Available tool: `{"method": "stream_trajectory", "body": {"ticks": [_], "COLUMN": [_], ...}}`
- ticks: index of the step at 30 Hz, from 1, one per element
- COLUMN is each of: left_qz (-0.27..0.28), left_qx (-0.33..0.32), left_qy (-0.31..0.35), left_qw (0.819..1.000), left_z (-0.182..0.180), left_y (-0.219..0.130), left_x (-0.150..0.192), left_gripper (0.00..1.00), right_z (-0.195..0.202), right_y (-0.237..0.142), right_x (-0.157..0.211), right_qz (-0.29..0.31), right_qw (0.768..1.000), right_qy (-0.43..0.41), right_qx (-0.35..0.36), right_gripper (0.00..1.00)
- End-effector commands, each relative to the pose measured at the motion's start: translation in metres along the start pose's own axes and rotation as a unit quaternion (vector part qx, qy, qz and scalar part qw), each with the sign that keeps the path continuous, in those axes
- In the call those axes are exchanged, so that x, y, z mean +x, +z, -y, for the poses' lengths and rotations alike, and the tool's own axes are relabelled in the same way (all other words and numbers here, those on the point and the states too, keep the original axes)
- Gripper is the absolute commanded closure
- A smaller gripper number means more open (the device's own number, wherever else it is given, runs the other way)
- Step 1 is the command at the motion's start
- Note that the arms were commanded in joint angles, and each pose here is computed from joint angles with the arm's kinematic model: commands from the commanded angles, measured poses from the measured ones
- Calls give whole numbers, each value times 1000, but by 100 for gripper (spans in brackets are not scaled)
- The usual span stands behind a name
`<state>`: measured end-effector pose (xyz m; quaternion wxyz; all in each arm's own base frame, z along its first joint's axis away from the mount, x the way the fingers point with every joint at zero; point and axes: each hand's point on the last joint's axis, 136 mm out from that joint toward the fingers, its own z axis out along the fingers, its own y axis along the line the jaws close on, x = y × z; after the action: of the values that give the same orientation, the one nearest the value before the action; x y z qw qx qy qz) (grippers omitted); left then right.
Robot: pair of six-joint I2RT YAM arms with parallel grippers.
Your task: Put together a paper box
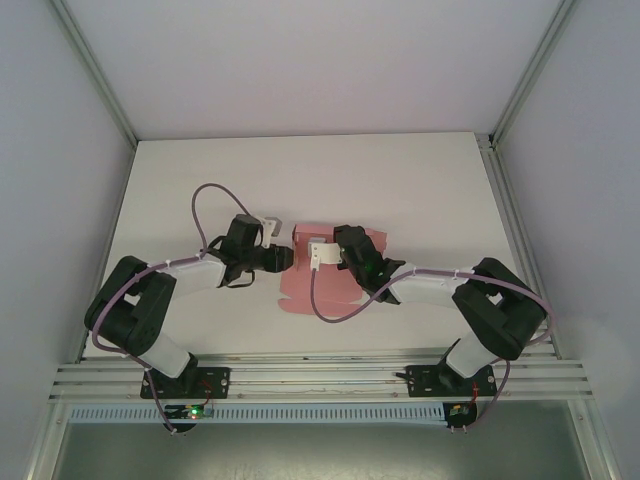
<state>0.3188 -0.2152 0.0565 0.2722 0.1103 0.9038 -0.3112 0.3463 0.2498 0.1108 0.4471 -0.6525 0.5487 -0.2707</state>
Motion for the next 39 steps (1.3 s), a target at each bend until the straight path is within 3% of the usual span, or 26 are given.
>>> {"method": "stream_trajectory", "body": {"ticks": [1,9,14,18,21,25,28,32,39], "left_qz": [5,16,8,22,49,68,55,57,61], "left_qx": [40,15,38,25,-2,-64,-168,-311,-383], "left_qy": [42,75,89,85,79,82,80,101,48], "left_qw": [998,997,995,996,996,992,981,943,920], "left_z": [23,19,24,19,11,-9,-39,-61,-78], "left_y": [3,10,22,25,22,23,23,12,10], "left_x": [-5,-25,-29,-35,-44,-50,-46,-44,-32], "left_gripper": [54,51,45,49,61,66,72,75,79], "right_z": [-30,-32,-47,-54,-55,-53,-53,-52,-52], "right_y": [-4,-8,-6,-6,-9,-11,-12,-17,-23], "right_x": [6,3,-2,-1,-1,-3,-2,-4,-4], "right_qz": [-14,-5,0,-9,-8,-10,-15,-10,-17], "right_qw": [998,998,996,995,995,994,994,994,994], "right_qy": [-21,-17,-24,-31,-29,-26,-27,-19,-26], "right_qx": [-50,-63,-92,-95,-99,-104,-104,-106,-106], "right_gripper": [100,100,100,100,100,100,100,100,100]}}
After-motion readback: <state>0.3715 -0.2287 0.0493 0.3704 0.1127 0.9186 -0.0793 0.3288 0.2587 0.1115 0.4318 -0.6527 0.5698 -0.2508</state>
